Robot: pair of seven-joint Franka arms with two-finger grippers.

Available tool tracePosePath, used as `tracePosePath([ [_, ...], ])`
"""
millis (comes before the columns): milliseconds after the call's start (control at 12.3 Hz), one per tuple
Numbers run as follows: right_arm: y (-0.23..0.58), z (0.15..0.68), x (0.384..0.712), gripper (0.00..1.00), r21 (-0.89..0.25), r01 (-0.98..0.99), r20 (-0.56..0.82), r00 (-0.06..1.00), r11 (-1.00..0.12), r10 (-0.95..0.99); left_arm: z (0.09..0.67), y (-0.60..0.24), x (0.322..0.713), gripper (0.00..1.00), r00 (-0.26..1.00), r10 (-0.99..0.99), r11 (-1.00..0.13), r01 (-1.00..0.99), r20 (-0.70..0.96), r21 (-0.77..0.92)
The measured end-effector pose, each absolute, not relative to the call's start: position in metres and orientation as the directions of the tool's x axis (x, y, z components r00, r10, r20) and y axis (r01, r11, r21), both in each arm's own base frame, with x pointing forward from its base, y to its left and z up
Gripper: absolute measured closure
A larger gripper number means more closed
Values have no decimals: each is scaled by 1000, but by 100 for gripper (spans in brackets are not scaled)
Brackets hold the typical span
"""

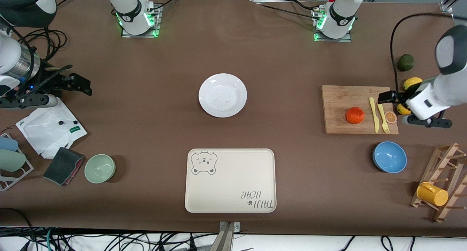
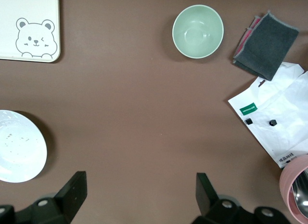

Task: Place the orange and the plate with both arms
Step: 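Reach the left gripper down to the orange on the cutting board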

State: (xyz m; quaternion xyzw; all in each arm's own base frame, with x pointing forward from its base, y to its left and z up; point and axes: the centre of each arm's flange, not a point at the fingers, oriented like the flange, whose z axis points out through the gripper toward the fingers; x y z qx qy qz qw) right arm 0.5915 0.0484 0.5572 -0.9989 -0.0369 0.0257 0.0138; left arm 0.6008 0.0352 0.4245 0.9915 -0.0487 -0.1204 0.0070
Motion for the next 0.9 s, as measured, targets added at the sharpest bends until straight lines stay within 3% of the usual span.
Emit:
tracePosePath([
  [407, 48, 557, 591, 0, -30, 73, -50, 996, -997, 74, 325, 44, 594, 0, 965, -95, -995, -93, -243, 18],
  [896, 48, 557, 591, 0, -29, 72, -50, 996, -997, 74, 278, 44, 569, 0, 971, -73, -997, -72, -225, 15],
])
